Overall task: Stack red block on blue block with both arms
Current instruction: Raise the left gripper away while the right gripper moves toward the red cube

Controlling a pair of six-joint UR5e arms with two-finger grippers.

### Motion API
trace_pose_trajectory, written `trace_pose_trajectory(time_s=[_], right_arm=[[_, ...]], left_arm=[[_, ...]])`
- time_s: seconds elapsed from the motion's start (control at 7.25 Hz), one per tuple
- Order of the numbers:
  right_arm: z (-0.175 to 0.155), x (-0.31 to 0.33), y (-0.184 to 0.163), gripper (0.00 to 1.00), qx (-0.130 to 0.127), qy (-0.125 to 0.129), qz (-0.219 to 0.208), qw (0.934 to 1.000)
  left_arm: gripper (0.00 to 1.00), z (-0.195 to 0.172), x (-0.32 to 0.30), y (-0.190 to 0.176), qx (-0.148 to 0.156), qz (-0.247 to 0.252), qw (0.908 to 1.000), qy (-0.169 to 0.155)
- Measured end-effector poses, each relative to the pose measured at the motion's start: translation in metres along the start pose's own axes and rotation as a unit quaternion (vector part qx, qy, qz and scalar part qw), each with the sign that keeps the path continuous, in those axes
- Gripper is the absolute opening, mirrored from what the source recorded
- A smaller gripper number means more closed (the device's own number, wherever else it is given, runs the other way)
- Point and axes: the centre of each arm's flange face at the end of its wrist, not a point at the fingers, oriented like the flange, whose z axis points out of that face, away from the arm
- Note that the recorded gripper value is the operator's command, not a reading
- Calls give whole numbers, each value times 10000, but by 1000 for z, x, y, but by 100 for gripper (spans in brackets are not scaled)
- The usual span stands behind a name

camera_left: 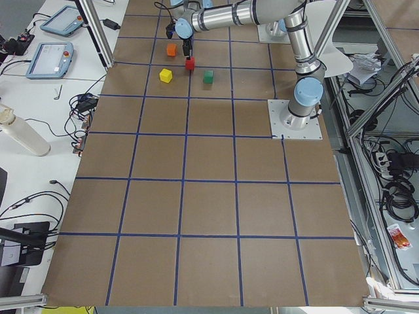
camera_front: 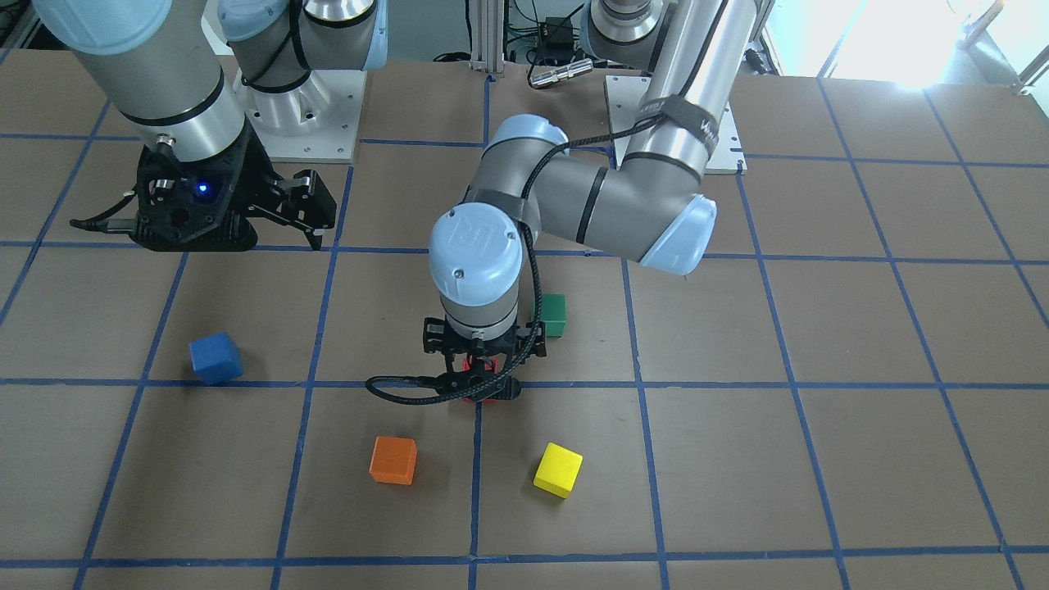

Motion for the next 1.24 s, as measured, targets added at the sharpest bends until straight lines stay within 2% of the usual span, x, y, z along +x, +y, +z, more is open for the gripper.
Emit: trace_pose_trajectory(time_s=[0.41, 0.83, 1.1, 1.24], right_arm=[[-2, 0, 1, 100, 22, -9, 10, 10000], [-4, -1, 1, 100, 42, -28, 57, 10000], [-5, -1, 1, 100, 42, -18, 107, 9999], [-5, -1, 1, 100, 68, -23, 120, 9999]], left_arm=[[100, -122, -108, 6, 249, -67, 9997, -17], [100, -210, -191, 62, 480, -40, 9988, 38], [100, -231, -219, 107, 456, -9, 9989, 108], [100, -220, -228, 119, 564, -34, 9983, 138]])
